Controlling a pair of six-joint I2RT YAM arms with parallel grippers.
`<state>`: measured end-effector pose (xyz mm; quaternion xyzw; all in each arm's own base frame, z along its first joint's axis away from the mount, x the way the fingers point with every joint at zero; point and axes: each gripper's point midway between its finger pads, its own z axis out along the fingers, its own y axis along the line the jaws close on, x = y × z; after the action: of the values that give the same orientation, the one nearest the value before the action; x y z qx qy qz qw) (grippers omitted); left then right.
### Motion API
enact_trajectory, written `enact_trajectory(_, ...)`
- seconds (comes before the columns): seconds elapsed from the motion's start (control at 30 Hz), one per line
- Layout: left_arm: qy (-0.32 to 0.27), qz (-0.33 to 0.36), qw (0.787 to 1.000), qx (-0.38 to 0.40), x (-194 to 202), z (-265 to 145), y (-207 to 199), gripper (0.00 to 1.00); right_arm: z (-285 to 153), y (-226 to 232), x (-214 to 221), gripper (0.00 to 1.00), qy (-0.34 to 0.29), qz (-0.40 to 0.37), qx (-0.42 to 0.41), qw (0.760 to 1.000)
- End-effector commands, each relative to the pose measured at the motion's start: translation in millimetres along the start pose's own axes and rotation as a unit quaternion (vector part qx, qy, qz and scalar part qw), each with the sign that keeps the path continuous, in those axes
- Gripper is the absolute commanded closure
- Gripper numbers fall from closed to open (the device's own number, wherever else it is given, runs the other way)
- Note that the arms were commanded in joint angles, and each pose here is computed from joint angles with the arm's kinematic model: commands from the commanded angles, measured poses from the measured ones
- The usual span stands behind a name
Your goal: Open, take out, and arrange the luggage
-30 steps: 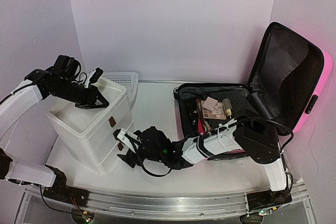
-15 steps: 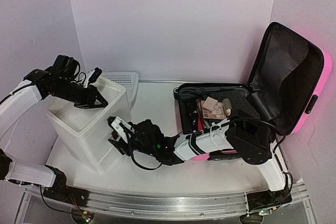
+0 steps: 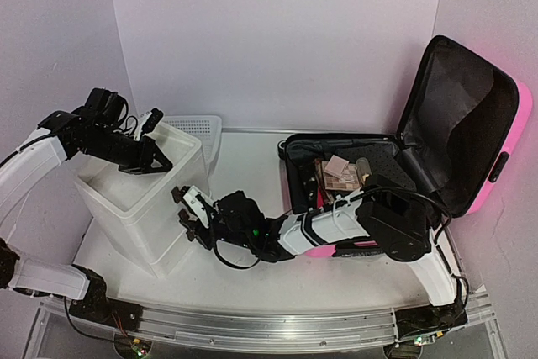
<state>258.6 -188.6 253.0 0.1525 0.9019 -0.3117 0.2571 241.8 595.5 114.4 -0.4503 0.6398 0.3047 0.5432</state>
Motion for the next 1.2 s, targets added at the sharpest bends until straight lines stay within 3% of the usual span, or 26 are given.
enact_trajectory(0.0, 0.079, -0.034, 0.996, -0.034, 39.4, 9.7, 18.9, 0.91, 3.6, 4.2, -36.9, 0.68, -0.056, 0.024, -0.026, 0.998)
enact_trajectory(0.2, 0.079, -0.035, 0.996, -0.037, 39.5, 9.8, 20.0, 0.91, -9.3, 8.6, -51.4, 1.0, -0.064, 0.039, -0.034, 0.997)
enact_trajectory(0.4, 0.078, -0.033, 0.995, -0.043, 38.8, 10.0, 22.1, 0.91, -37.1, 29.3, -51.0, 1.0, -0.033, 0.036, -0.053, 0.997)
enact_trajectory(0.9, 0.08, -0.027, 0.995, -0.056, 35.4, 12.7, 27.6, 0.91, -143.5, 42.3, 26.2, 1.0, 0.221, 0.037, -0.022, 0.974)
enact_trajectory(1.17, 0.08, -0.027, 0.995, -0.055, 32.1, 13.6, 27.0, 0.91, -158.2, 39.7, 13.5, 1.0, 0.238, 0.018, -0.008, 0.971)
